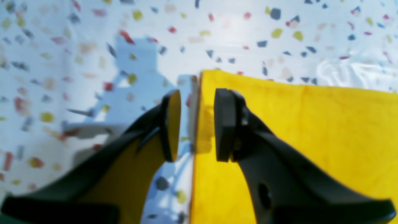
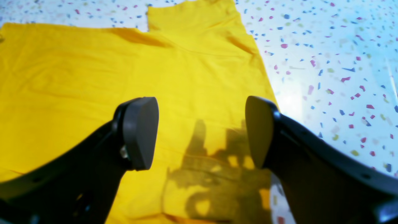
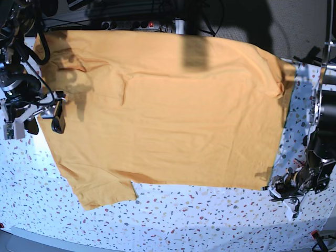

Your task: Fold the T-shirt properly

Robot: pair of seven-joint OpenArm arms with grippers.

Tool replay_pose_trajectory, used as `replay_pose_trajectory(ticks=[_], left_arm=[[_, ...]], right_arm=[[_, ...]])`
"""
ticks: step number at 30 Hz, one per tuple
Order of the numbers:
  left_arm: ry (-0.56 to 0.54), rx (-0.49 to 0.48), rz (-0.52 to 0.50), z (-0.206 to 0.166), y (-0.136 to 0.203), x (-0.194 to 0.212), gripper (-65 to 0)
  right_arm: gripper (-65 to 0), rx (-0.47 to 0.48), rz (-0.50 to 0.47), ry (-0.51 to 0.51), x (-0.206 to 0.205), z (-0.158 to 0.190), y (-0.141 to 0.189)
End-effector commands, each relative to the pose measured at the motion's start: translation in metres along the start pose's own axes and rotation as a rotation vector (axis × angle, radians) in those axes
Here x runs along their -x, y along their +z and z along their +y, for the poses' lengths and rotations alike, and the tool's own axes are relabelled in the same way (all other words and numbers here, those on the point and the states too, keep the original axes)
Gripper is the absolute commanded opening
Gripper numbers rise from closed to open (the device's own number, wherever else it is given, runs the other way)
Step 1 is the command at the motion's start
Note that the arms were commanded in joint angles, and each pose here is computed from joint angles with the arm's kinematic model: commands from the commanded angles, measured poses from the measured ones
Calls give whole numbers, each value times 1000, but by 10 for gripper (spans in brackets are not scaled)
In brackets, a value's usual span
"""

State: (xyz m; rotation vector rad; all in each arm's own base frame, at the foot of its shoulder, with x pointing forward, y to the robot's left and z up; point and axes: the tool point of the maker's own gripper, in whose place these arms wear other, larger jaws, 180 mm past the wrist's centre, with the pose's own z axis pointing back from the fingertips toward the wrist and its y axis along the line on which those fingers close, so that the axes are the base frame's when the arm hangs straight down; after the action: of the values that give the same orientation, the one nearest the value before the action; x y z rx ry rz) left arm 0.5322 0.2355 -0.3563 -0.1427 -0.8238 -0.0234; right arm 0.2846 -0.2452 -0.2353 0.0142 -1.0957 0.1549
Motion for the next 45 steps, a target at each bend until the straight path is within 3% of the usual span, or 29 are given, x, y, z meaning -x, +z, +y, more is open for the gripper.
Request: replay_pose_trajectory(ticks=[1, 8, 13, 20, 27, 35, 37, 39, 43, 45], left_arm=[[5, 14, -74, -3, 5, -29, -464], [29, -10, -80, 4, -4, 14, -465], [34, -13, -77, 6, -7, 34, -465], [34, 2, -80, -2, -9, 33, -465], [31, 86, -71, -35, -16, 37, -465], [-16, 58, -63, -28, -15, 37, -467], [-20, 45, -65, -26, -16, 37, -536], [-19, 46, -67, -27, -16, 37, -650], [-20, 49, -66, -28, -16, 37, -650], [-20, 49, -67, -28, -16, 37, -650]], right_arm=[[-225, -5, -55, 25, -16, 2, 4], [-225, -84, -52, 106, -17, 26, 10], [-225, -149, -68, 89, -19, 40, 12], [-225, -169, -78, 49, -17, 48, 11], [-225, -169, -78, 46, -17, 49, 11], [-225, -169, -79, 46, -17, 49, 11], [-227, -169, -86, 46, -18, 49, 11], [-252, -164, -111, 48, -23, 48, 12], [-262, -130, -171, 69, -38, 42, 10], [-262, -55, -188, 69, -45, 26, 5]])
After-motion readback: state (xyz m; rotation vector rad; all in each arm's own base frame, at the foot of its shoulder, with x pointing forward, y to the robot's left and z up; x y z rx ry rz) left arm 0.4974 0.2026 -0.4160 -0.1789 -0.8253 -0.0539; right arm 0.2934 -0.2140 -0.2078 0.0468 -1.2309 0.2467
